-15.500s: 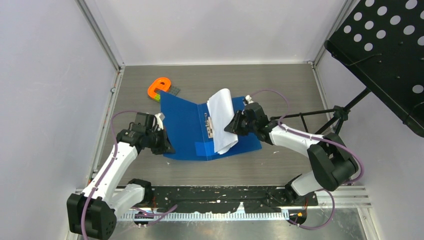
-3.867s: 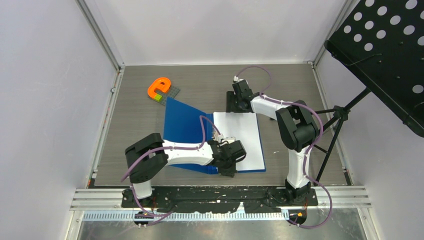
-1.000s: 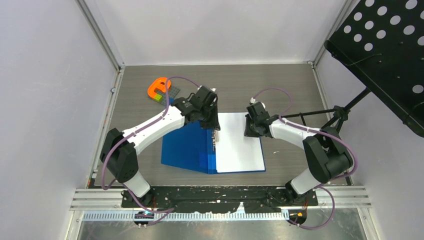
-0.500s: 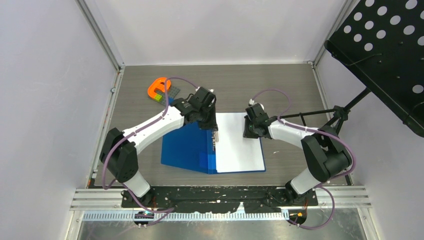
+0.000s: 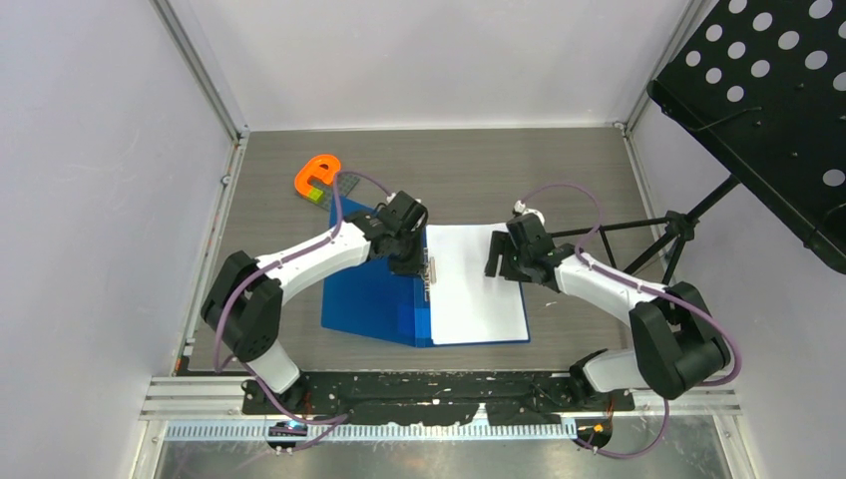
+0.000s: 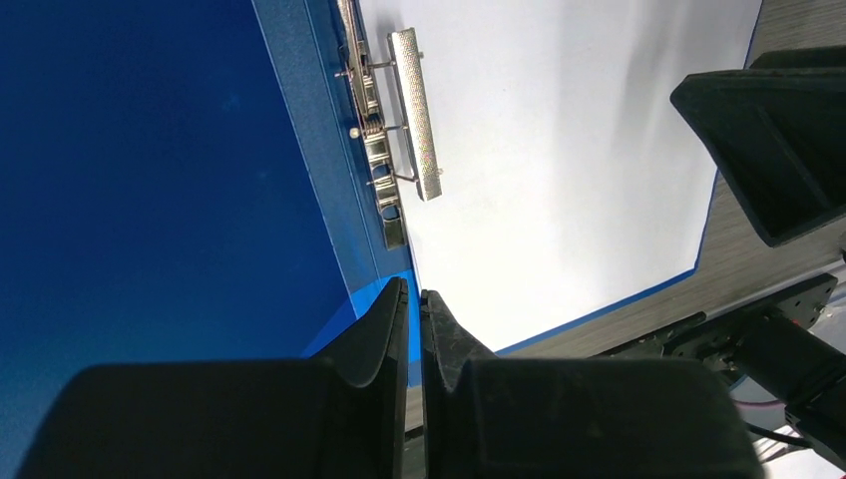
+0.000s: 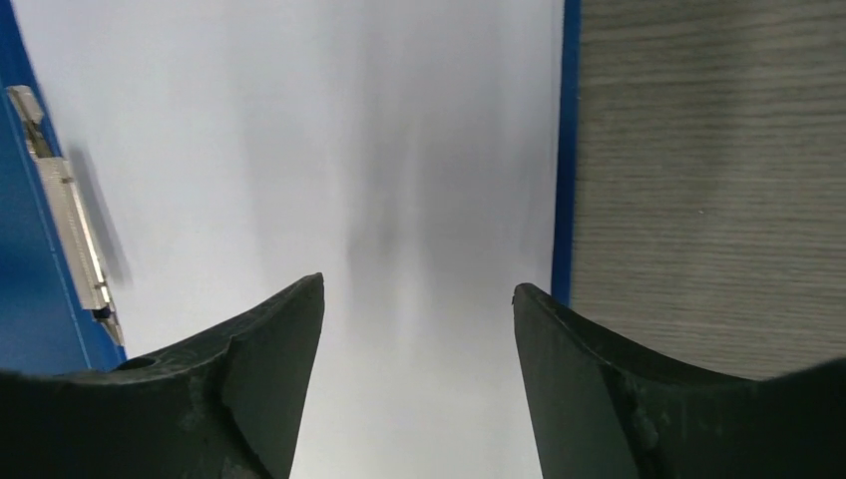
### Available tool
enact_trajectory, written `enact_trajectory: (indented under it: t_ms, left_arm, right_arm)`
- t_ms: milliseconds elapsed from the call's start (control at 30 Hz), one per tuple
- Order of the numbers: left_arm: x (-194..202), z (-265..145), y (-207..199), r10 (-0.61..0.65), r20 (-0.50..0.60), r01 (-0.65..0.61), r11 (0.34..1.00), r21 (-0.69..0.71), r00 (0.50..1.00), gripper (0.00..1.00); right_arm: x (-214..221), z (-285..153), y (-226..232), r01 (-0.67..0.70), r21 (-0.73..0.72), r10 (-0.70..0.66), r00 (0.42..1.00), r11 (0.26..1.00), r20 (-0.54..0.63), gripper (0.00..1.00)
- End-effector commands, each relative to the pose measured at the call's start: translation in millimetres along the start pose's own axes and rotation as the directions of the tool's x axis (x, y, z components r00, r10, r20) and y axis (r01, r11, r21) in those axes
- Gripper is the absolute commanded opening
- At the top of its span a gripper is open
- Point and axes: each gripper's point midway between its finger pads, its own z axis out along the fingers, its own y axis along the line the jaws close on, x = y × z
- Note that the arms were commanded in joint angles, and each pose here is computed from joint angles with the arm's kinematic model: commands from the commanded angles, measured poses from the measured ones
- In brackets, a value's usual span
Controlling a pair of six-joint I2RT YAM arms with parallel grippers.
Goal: Put the files into the folder
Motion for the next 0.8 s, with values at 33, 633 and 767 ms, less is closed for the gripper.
enact_trajectory:
  t_ms: [33,633,767]
  left_arm:
    - [-12,8,-8,0.009,0.029,-0.01,1.0,0.03,1.0,0.08]
    - [-90,32,2,-0.02,0.08,0.024,0.999,-0.046,0.997,0.35]
    - [-99,40,7,-0.046,0.067,0.048,0.998,-0.03,0.997,0.4]
  right_arm:
    - [0,-3,-13,-0.024,0.035,0.023,0.999,0.999,0.037,0.74]
    - [26,18,-29,-0.013,0.096,0.016,0.999,0.995,-0.033,0.45]
    - [27,19,-29,-0.016,0.094,0.02,0.999,0.995,-0.037,0.45]
